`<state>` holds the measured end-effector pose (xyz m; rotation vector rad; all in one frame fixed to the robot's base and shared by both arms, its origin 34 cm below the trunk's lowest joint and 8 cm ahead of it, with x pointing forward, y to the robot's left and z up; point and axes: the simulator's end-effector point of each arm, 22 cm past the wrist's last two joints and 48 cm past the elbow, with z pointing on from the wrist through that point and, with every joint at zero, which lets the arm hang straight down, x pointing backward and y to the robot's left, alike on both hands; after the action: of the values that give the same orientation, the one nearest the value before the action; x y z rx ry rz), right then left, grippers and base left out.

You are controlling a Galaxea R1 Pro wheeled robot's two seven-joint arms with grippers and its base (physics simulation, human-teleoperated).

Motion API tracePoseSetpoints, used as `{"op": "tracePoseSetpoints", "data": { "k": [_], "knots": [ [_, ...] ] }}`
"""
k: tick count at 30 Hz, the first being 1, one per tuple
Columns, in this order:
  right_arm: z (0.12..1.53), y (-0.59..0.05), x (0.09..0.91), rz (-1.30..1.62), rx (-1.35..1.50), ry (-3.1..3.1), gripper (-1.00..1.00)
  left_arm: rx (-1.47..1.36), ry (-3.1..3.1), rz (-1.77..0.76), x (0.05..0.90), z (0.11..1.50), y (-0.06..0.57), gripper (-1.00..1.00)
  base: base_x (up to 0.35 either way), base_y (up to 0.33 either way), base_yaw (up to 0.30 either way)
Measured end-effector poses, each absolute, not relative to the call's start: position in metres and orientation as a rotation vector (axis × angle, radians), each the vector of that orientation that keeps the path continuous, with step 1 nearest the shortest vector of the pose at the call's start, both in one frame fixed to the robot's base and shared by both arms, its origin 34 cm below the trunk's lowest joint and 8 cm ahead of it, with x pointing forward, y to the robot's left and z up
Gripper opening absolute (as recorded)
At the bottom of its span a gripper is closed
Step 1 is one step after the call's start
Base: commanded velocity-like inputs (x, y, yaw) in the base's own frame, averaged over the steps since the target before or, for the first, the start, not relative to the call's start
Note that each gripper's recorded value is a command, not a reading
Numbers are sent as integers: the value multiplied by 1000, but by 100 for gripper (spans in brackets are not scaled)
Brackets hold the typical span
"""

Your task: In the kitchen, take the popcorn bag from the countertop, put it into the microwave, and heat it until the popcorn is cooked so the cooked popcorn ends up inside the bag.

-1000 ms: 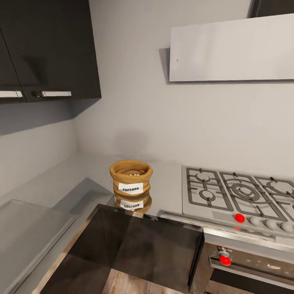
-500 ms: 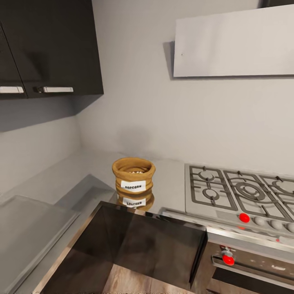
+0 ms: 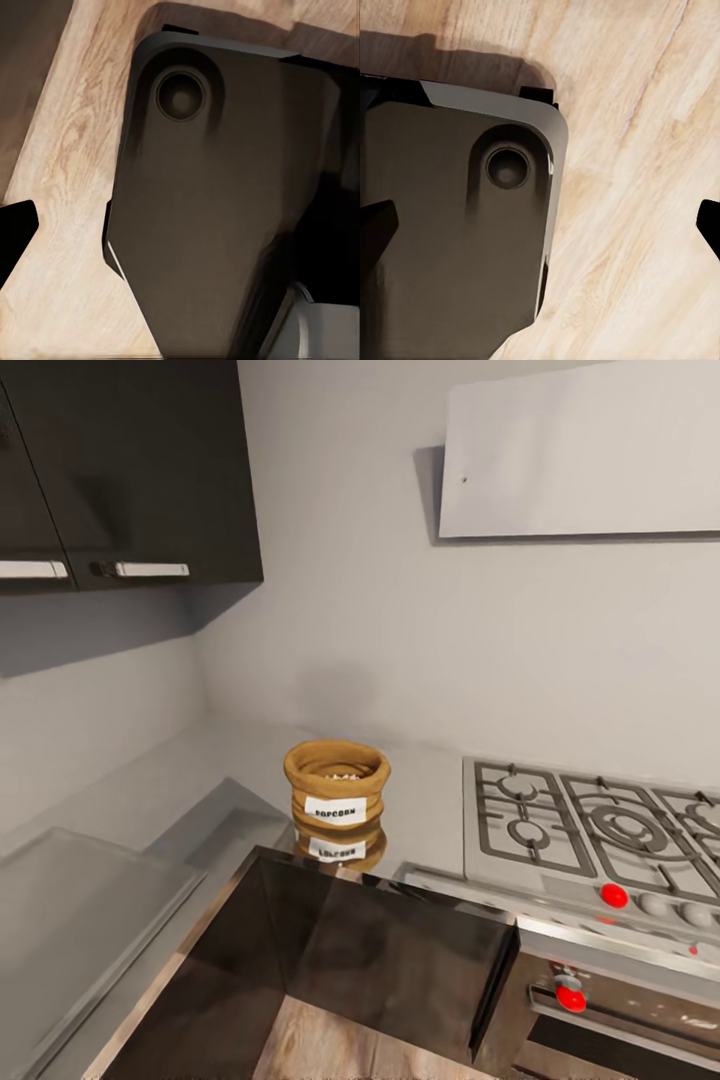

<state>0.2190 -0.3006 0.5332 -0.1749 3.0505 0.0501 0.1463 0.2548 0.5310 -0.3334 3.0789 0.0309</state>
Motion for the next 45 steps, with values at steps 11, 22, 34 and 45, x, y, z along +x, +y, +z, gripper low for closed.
{"op": "tracePoseSetpoints", "data": {
  "k": [11,22,34,45],
  "knots": [
    [532,-301,216,51,-178,3059,100,-351,3094,19,140,531,251,100,0,0,0],
    [532,-302,214,50,-168,3067,100,-355,3100,30,137,531,251,100,0,0,0],
    [531,-304,206,46,-154,3088,100,-358,3116,37,131,531,253,100,0,0,-19],
    [530,-305,200,45,-144,3103,100,-360,3133,39,124,531,252,100,0,0,-95]
  ]
}}
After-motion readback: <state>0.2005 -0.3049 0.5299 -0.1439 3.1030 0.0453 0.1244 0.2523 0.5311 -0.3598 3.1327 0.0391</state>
